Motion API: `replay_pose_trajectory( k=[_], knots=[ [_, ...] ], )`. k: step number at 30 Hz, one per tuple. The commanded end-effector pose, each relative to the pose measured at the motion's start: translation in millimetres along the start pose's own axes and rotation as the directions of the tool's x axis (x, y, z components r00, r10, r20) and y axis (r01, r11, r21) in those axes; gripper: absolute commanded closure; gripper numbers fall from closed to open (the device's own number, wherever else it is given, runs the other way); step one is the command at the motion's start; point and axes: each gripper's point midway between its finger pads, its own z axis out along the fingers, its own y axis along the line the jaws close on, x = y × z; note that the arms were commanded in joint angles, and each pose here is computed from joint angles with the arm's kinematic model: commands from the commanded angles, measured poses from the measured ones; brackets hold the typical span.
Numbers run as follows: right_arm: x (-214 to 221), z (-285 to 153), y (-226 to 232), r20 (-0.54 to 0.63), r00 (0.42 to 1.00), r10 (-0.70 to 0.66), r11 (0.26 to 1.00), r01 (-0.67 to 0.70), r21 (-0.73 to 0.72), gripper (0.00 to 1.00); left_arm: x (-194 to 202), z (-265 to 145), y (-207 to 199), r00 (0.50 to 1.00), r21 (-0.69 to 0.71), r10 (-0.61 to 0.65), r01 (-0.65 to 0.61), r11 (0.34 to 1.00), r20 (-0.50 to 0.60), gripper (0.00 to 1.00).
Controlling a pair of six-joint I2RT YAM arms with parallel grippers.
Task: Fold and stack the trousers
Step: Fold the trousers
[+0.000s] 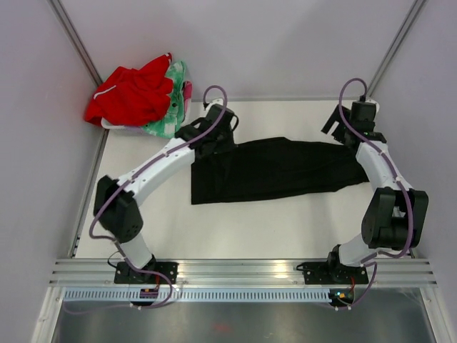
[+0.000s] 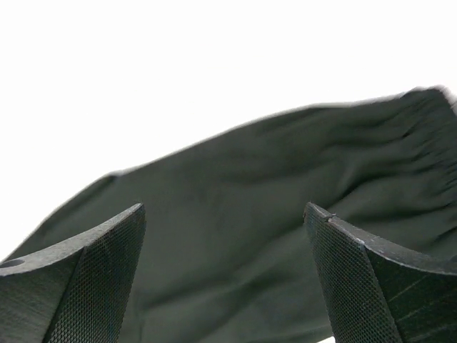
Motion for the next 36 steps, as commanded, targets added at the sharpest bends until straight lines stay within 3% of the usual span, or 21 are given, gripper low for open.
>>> replay_pose_trajectory(
  k=[1, 2, 7, 12, 16, 18, 19, 22, 24, 27, 30, 33, 36],
  knots=[
    [-38, -1, 1, 0.056, 0.998, 0.008, 1.000, -0.008, 0.007, 0.02, -4, 36, -28, 0.992, -0.032, -0.125, 0.126, 0.992, 0.023, 0.98],
    [-43, -1, 3, 0.062, 0.998, 0.006, 1.000, -0.006, -0.005, 0.02, -15, 39, -43, 0.991, -0.002, -0.128, 0.128, 0.992, 0.037, 0.98],
    [-42, -2, 4, 0.060, 0.998, -0.017, 1.000, 0.019, -0.025, 0.02, 13, 69, -81, 0.997, 0.042, -0.054, 0.056, 0.998, -0.046, 0.98],
    [-30, 4, -9, 0.019, 1.000, -0.017, 1.000, 0.017, 0.003, 0.02, 48, 90, -81, 0.991, 0.023, -0.047, 0.050, 0.998, -0.123, 0.98],
    [-18, 8, -7, -0.008, 1.000, -0.012, 1.000, 0.012, -0.026, 0.02, 56, 92, -100, 0.986, 0.113, -0.025, 0.044, 0.993, -0.163, 0.98],
    [-11, 9, -2, -0.031, 0.999, -0.019, 0.998, 0.017, -0.063, 0.02, 56, 90, -104, 0.985, 0.142, 0.003, 0.022, 0.990, -0.173, 0.92],
    [-11, 8, 0, -0.033, 0.999, -0.023, 0.997, 0.021, -0.069, 0.02, 53, 85, -108, 0.985, 0.162, 0.022, 0.006, 0.987, -0.172, 0.64],
    [-8, 5, 8, -0.044, 0.999, -0.026, 0.992, 0.020, -0.125, 0.02, 42, 65, -107, 0.985, 0.177, 0.075, -0.047, 0.983, -0.156, 0.01],
    [-9, -1, 22, -0.041, 0.999, -0.030, 0.979, 0.021, -0.202, 0.02, 30, 49, -104, 0.987, 0.178, 0.103, -0.080, 0.981, -0.124, 0.00],
    [-12, -11, 38, -0.037, 0.999, -0.040, 0.959, 0.028, -0.282, 0.02, -15, 4, -96, 0.988, 0.173, 0.153, -0.152, 0.973, 0.007, 0.00],
    [-8, -20, 55, -0.040, 0.995, -0.093, 0.931, 0.072, -0.359, 0.02, -37, -6, -67, 0.992, 0.141, 0.124, -0.127, 0.982, 0.028, 0.00],
    [15, -34, 94, -0.046, 0.979, -0.197, 0.885, 0.157, -0.438, 0.03, -28, 0, -19, 0.998, 0.116, 0.063, -0.059, 0.992, -0.030, 0.01],
    [57, -44, 138, -0.055, 0.944, -0.325, 0.802, 0.245, -0.544, 0.05, 21, 18, 26, 0.985, 0.115, 0.074, -0.057, 0.992, -0.155, 0.07]
  ],
)
